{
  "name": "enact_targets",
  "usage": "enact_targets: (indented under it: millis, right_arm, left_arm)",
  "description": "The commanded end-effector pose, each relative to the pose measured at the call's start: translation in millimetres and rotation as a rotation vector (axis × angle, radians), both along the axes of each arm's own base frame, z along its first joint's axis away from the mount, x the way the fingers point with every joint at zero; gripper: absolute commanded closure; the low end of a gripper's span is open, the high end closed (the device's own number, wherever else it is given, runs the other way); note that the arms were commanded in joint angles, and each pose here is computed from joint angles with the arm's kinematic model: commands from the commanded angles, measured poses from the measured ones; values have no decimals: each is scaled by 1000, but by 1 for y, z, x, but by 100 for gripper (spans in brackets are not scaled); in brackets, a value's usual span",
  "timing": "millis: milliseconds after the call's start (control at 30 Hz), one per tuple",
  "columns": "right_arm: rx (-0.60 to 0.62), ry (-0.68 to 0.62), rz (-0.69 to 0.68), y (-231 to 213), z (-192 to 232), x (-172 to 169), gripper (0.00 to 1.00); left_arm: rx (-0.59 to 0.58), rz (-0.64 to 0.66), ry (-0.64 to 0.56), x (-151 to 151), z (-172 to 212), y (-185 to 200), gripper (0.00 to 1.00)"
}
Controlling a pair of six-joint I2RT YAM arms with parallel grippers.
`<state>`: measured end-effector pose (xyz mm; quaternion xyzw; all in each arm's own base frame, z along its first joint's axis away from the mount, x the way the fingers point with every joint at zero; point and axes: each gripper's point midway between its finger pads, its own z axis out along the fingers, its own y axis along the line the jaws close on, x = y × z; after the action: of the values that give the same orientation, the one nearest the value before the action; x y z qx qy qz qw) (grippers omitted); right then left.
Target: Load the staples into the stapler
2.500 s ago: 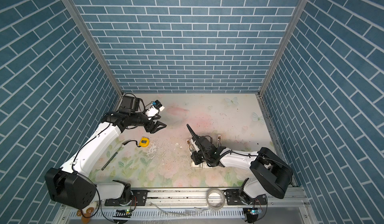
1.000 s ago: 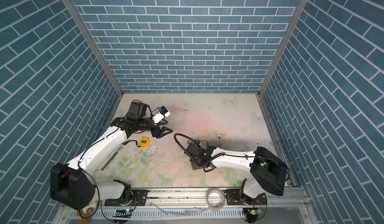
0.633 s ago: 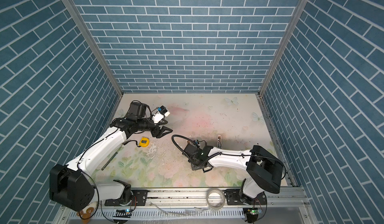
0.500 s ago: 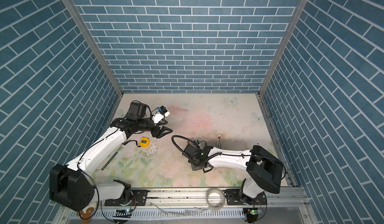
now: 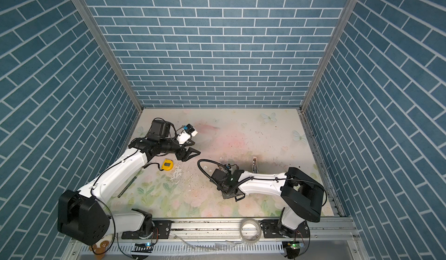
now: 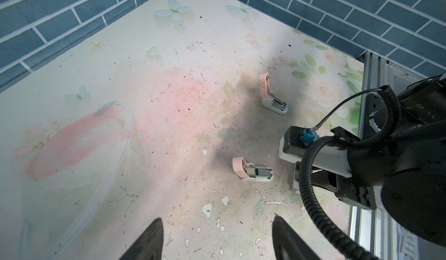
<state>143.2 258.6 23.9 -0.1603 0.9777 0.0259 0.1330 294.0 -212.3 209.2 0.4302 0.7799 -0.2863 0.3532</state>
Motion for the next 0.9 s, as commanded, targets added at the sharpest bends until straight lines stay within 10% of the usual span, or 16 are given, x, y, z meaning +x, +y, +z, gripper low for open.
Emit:
enact_targets:
  millis: [0,867]
  right_arm:
    - [-63,-13,-34,-9,-1,1,70]
    - [-74,-9,-75,-21,-16,-5,62]
  left_arm:
    - [-11,0,4,-2,-1,0,28]
    - [-9,7,16,1,-5,0,28]
